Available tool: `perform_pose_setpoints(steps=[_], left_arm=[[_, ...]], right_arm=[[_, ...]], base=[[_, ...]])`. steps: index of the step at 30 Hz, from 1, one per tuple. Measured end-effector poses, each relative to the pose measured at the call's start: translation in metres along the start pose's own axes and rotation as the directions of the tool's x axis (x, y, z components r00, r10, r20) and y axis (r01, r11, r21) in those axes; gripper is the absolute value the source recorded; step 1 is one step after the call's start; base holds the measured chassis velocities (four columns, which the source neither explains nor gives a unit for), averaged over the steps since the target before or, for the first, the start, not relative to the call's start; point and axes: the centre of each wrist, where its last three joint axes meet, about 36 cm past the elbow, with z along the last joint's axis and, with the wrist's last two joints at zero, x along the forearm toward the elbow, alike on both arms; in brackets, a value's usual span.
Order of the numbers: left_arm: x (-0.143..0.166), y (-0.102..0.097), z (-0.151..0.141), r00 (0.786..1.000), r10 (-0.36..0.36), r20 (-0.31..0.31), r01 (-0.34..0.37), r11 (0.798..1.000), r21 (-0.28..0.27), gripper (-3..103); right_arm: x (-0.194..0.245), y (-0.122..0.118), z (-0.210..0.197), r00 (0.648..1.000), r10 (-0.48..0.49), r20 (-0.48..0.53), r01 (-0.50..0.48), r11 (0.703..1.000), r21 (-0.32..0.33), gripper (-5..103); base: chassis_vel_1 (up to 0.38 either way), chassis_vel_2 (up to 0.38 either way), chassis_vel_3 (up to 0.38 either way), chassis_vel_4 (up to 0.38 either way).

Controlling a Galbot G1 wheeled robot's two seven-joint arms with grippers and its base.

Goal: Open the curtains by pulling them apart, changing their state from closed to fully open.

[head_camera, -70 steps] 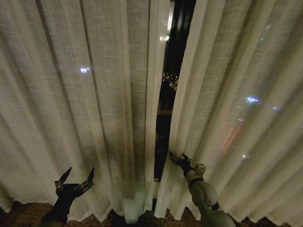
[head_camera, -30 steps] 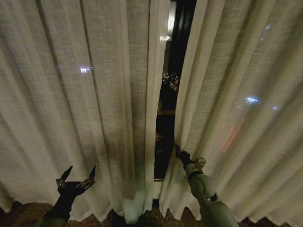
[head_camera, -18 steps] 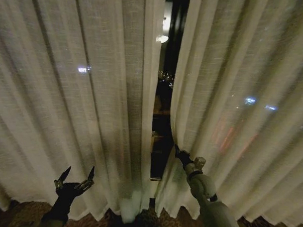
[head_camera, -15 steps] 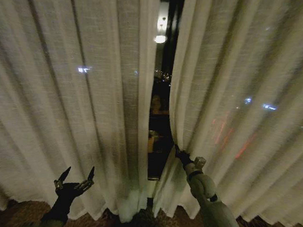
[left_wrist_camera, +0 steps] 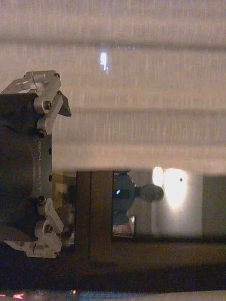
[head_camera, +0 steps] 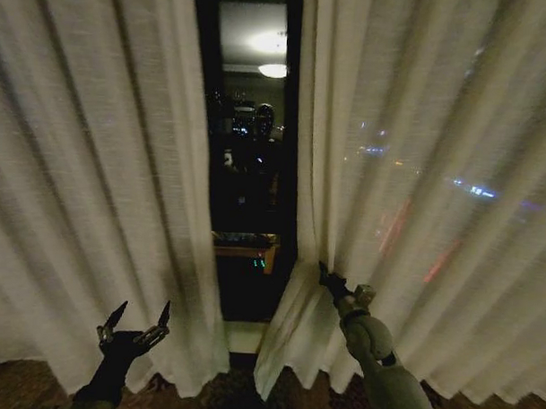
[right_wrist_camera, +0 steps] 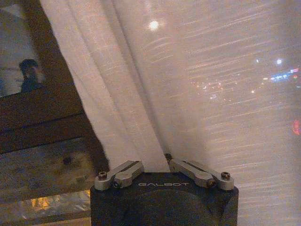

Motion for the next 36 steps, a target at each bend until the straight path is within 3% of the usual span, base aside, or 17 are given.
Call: perform_pose_setpoints(steps=[36], left_arm=[[-0.005,0.000,0.002,1.000,0.003,0.011,-0.003,1.000,0.006,100]], right_arm=[[0.016,-0.011,0.000,1.000,0.031,0.002,-0.031,1.000,0.002,0]], base=[[-0.356,-0.354,0.350,0.350]])
